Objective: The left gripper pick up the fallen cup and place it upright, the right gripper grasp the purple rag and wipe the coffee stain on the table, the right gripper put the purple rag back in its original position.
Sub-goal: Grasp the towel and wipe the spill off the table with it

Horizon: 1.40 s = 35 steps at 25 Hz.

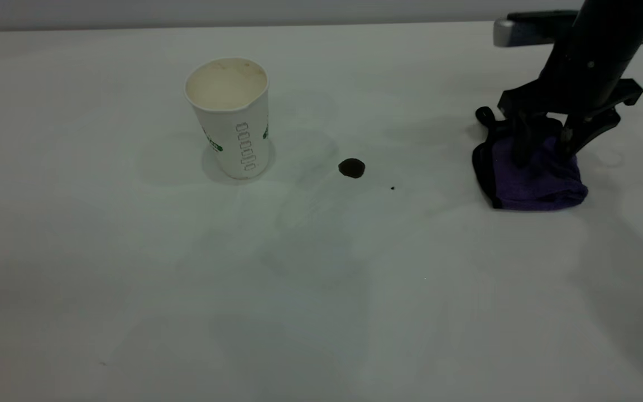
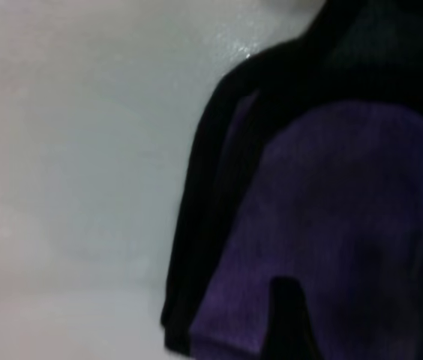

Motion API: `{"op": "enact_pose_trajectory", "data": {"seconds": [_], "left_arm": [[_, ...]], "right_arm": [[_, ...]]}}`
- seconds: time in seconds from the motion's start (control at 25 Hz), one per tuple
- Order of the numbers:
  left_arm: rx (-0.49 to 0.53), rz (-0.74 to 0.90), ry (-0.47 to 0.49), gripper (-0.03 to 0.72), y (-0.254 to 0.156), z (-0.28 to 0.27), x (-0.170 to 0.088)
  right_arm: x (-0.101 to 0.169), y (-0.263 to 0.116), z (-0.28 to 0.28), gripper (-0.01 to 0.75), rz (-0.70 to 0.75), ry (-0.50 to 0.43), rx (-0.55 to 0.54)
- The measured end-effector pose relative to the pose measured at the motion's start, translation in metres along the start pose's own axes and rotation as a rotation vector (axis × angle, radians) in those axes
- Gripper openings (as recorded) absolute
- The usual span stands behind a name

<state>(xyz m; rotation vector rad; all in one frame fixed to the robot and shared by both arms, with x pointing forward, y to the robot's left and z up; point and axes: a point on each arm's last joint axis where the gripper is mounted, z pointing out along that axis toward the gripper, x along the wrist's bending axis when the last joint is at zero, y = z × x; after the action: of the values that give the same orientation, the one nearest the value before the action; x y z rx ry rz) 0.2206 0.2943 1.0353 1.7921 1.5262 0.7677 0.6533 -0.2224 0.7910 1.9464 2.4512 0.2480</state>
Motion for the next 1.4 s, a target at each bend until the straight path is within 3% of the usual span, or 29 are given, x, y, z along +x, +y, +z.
{"op": "enact_pose_trajectory", "data": {"seconds": [0.4,0.48,0.56,0.64,0.72,0.92,1.4], "left_arm": [[0.0,0.001,0.0,0.473,0.0,0.0,0.0],[0.0,0.001,0.0,0.473,0.0,0.0,0.0],[0.0,0.001,0.0,0.473,0.0,0.0,0.0],[0.0,0.001,0.0,0.473,0.0,0.0,0.0],[0.0,0.001,0.0,0.473,0.0,0.0,0.0],[0.0,0.001,0.0,0.473,0.0,0.0,0.0],[0.0,0.001,0.0,0.473,0.0,0.0,0.0]], "right_arm": [[-0.003,0.007,0.025,0.557,0.01,0.002,0.02],[-0.003,0.006,0.027,0.48,0.005,-0.001,0.026],[-0.003,0.006,0.028,0.353,-0.007,-0.007,0.029],[0.001,0.007,0.029,0.171,-0.024,-0.003,0.025],[0.011,0.01,0.031,0.072,-0.05,0.021,0.018],[0.046,0.026,0.035,0.051,-0.08,0.091,-0.03],[0.125,0.059,0.046,0.051,-0.226,0.149,-0.127]]}}
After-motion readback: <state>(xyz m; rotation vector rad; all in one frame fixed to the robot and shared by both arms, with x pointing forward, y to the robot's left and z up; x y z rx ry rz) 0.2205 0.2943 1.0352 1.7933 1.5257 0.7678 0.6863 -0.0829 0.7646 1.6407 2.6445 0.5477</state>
